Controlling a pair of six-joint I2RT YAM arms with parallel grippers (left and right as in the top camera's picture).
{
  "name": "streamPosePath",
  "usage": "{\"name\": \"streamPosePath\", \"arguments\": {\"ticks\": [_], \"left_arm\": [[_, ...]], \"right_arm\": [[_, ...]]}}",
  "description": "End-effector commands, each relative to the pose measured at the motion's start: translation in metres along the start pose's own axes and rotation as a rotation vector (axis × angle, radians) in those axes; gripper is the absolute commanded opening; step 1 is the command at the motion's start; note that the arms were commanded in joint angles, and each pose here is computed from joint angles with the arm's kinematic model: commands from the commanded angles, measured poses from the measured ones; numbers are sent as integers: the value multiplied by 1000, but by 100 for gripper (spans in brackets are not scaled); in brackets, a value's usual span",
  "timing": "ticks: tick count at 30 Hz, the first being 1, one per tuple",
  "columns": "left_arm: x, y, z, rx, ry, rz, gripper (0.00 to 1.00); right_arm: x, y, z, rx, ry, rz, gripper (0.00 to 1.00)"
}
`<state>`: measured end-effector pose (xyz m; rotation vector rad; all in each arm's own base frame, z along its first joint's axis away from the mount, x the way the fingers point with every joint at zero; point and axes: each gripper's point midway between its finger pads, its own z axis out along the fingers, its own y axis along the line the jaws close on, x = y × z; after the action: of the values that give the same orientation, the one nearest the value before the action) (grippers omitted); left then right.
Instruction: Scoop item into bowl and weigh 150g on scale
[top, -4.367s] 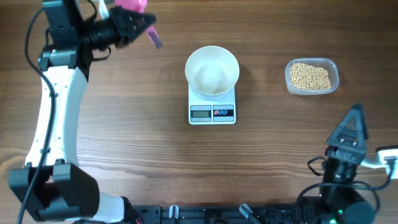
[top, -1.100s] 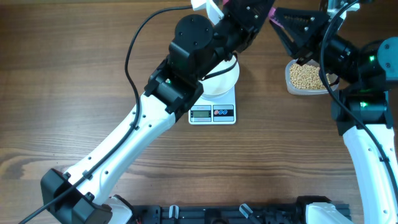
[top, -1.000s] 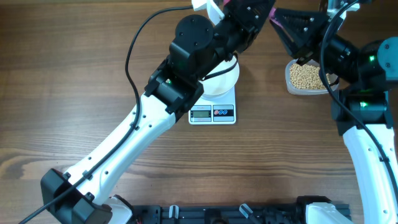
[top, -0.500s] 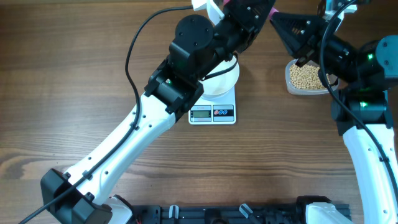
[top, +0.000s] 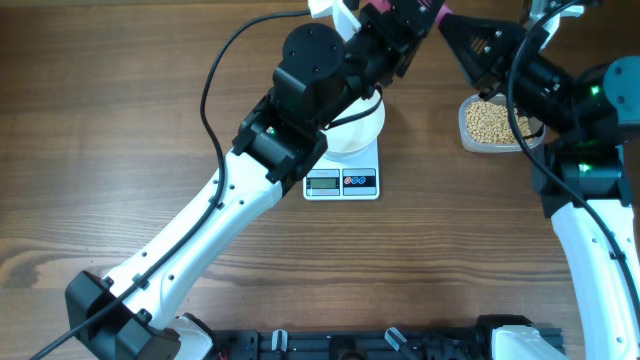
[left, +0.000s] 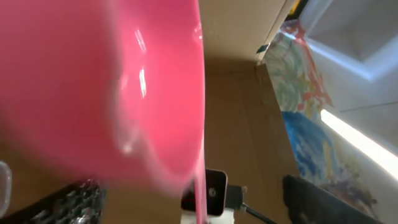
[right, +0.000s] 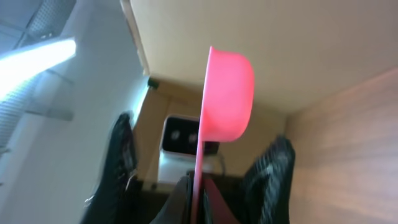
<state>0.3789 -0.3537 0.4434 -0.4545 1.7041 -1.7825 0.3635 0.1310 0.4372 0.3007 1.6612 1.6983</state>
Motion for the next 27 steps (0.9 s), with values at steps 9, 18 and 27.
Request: {"name": "streamPosePath", "arguments": {"ticks": [9,18,27], "left_arm": [[16,60,-8,-239,114,301,100],[-28,122,-70,-602,197,483,100],[-103,150,-164,-939,129,338,100]], "right_arm": [[-78,-24,-44,248,-291,-253,5],[-92,-39,-95,553,-289,-342,5],[-79,-91,-147,969,-224,-355,5]]}}
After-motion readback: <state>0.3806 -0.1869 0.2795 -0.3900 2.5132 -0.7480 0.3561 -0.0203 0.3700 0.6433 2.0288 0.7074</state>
